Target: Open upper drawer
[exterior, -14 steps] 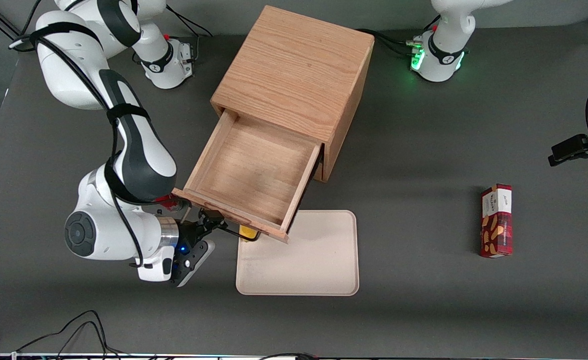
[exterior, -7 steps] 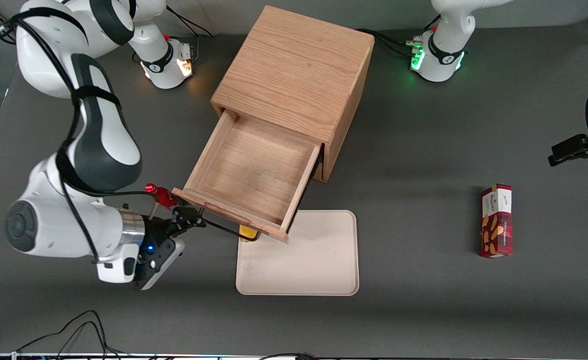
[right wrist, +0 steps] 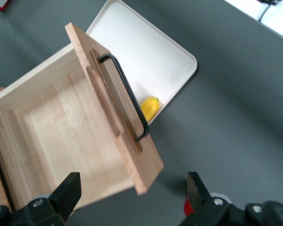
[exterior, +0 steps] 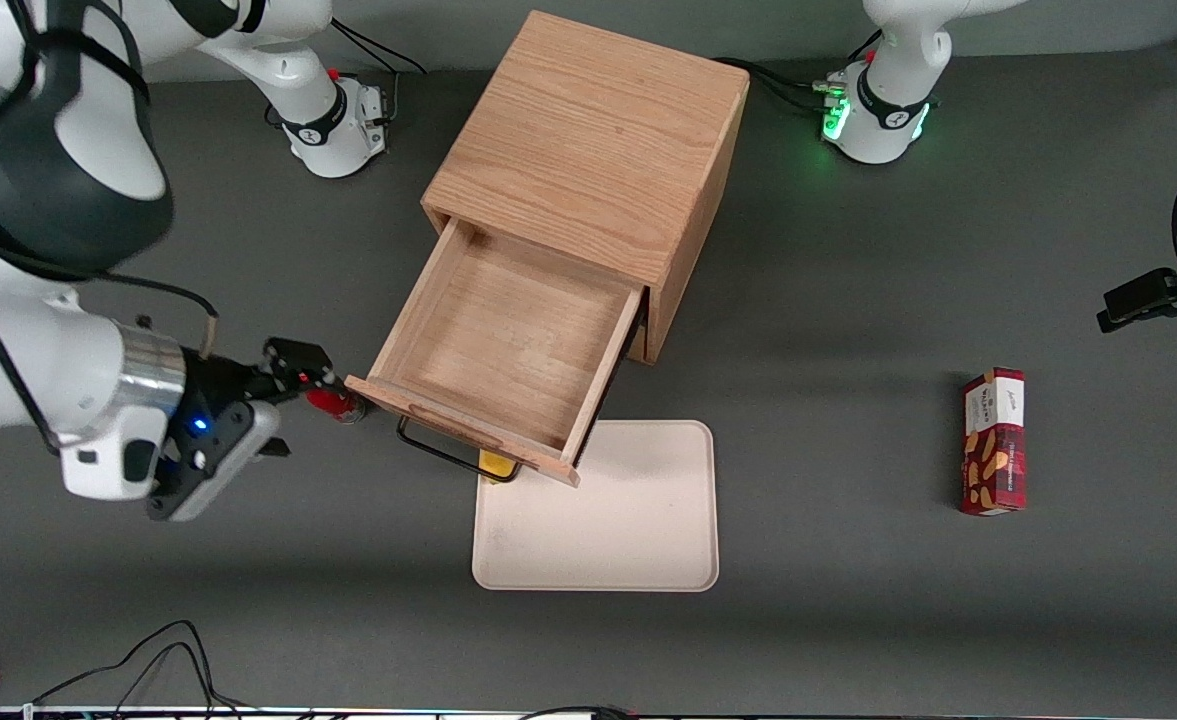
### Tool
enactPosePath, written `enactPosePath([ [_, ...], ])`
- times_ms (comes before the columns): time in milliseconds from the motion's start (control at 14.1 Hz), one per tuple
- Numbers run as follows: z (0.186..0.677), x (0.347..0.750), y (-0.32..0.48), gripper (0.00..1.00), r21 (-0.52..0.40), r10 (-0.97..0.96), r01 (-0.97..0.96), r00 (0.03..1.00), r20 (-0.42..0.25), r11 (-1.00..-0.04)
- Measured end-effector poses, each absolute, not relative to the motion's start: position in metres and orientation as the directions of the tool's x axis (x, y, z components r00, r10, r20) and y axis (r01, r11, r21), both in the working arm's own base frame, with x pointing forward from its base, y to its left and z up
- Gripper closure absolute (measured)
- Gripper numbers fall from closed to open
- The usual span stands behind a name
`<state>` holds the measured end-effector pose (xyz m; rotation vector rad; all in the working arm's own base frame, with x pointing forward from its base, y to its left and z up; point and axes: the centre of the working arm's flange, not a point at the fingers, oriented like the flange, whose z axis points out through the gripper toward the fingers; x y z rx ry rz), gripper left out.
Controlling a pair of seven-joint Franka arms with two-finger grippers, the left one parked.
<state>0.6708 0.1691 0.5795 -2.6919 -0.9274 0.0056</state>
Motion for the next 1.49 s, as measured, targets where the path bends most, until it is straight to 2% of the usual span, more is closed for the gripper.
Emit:
enactPosePath([
  [213,0.604,0.635,0.161,0.0,-0.183,0.598,0.597,0.8,0.055,-0.781],
  [569,0.621,0.568,0.126,0.0,-0.088,0.539,0.546,0.837,0.092,-0.833],
  [782,0.618,0.528,0.114,0.0,-0.069,0.421,0.426,0.904,0.07,-0.902],
  [995,0.611,0.518,0.093,0.0,-0.074,0.191,0.194,0.981,0.039,-0.978],
  [1209,0.613,0.519,0.071,0.0,-0.076,0.068,0.069,0.998,0.015,-0.995],
  [1493,0.639,0.522,0.029,0.0,-0.079,-0.038,-0.034,0.998,0.055,-0.996],
])
